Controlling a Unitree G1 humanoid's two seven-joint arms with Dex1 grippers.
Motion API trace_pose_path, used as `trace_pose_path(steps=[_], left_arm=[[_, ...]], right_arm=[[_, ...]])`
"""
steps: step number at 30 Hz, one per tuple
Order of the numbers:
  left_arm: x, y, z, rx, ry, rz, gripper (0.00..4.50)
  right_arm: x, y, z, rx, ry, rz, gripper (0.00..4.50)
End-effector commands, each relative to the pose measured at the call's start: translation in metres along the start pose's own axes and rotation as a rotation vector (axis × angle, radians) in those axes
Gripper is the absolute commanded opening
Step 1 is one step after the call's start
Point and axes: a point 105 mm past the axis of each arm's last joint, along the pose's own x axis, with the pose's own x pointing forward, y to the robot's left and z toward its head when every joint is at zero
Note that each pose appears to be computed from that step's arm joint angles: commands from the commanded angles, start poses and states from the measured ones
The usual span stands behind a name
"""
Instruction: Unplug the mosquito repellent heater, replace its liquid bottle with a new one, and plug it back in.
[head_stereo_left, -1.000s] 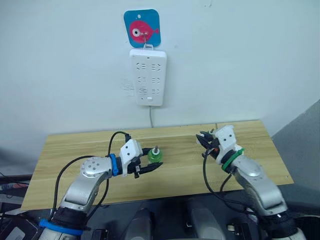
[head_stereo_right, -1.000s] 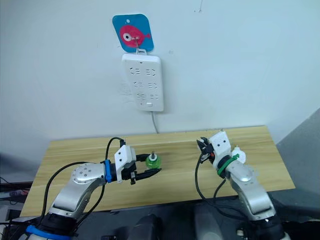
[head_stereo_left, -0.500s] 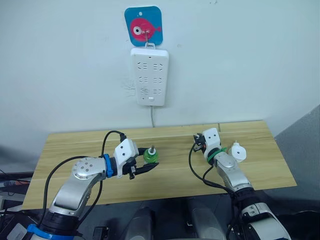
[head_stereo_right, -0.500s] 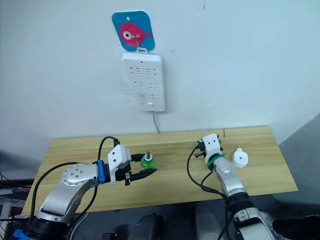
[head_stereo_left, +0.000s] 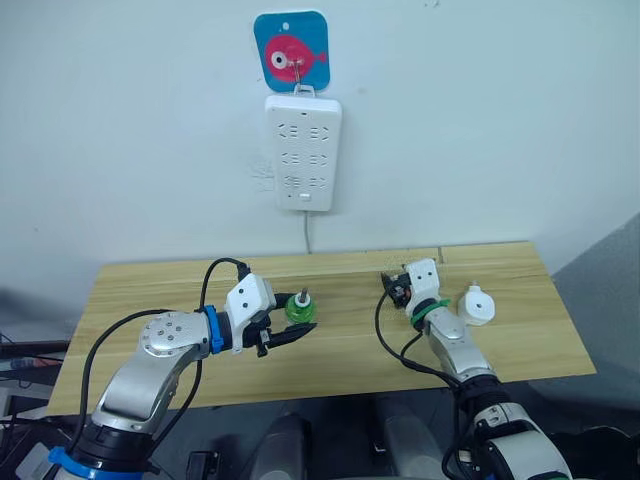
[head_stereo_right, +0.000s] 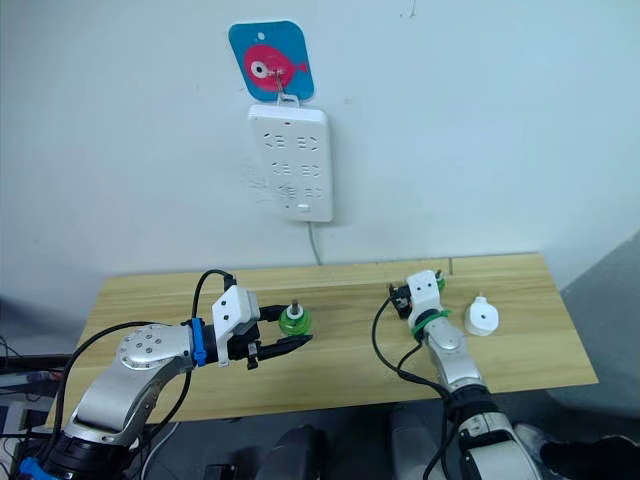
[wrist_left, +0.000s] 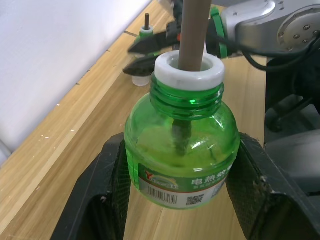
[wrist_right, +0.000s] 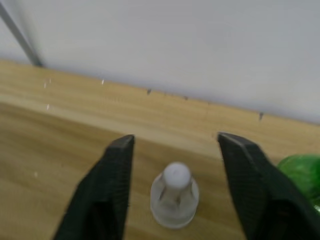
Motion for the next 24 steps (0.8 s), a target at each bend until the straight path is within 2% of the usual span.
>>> trace_pose_path(steps=[1, 3, 5, 7, 12, 18, 24], left_arm=[[-0.001, 0.004, 0.01, 0.032, -0.028, 0.0, 2.29], [0.002, 0.002, 0.011, 0.028, -0.037, -0.029, 2.29], [0.006, -0.001, 0.015, 0.036, -0.052, -0.091, 2.29], [0.012, -0.001, 0.02, 0.044, -0.07, -0.132, 2.29], [0.028, -0.007, 0.036, 0.069, -0.128, -0.257, 2.29], [0.042, -0.012, 0.056, 0.115, -0.187, -0.359, 2.29], [0.051, -0.012, 0.065, 0.124, -0.229, -0.365, 2.29]], right_arm=[[-0.014, 0.001, 0.039, 0.017, -0.121, 0.047, 3.83], [-0.031, 0.012, 0.058, 0.003, -0.144, 0.15, 3.83], [-0.062, 0.031, 0.084, -0.029, -0.143, 0.359, 3.83], [-0.083, 0.042, 0.098, -0.066, -0.111, 0.49, 3.83], [-0.112, 0.063, 0.129, -0.142, -0.039, 0.747, 3.83], [-0.11, 0.084, 0.148, -0.133, -0.025, 0.861, 3.83], [-0.109, 0.095, 0.151, -0.112, -0.012, 0.917, 3.83]])
